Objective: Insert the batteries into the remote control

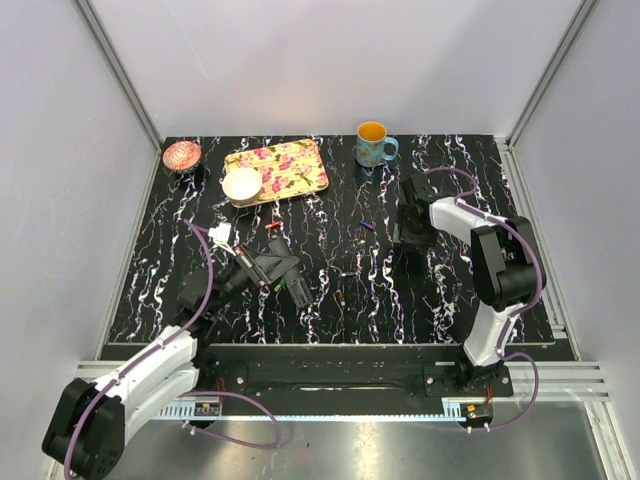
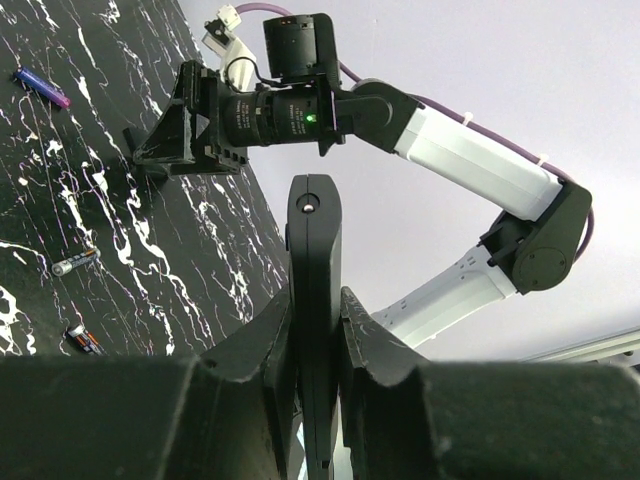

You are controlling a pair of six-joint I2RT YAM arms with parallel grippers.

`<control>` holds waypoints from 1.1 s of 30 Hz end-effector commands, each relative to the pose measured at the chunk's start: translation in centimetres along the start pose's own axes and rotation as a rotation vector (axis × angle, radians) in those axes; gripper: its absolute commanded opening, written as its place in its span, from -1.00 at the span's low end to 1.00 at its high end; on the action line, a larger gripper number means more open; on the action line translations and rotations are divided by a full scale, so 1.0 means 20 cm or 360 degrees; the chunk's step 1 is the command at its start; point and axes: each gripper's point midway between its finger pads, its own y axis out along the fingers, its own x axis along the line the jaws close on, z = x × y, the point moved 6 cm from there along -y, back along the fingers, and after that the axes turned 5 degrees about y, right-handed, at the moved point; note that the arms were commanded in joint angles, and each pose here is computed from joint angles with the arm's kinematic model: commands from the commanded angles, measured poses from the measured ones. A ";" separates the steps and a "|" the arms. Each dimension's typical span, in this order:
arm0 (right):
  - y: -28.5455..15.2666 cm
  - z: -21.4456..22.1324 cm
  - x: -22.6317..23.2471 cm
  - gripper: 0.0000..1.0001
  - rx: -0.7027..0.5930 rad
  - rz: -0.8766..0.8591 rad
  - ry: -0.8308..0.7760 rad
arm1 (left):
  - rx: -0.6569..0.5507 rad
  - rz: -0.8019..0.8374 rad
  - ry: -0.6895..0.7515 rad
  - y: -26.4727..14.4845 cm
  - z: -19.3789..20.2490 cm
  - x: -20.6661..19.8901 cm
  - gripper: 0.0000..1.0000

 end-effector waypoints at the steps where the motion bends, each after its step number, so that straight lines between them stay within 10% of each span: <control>1: -0.16 -0.07 0.00 0.50 -0.0131 -0.0048 0.0056 | -0.0014 0.0106 0.0092 0.03 -0.06 -0.10 -1.00; 11: -0.39 -0.22 0.28 0.40 -0.0576 -0.0499 -0.0019 | -0.0037 0.0015 0.0111 0.03 -0.07 -0.07 -1.00; 33: 0.11 -0.24 0.61 0.29 -0.0409 -0.0422 -0.0605 | -0.0015 -0.0072 0.0149 0.01 -0.06 -0.06 -1.00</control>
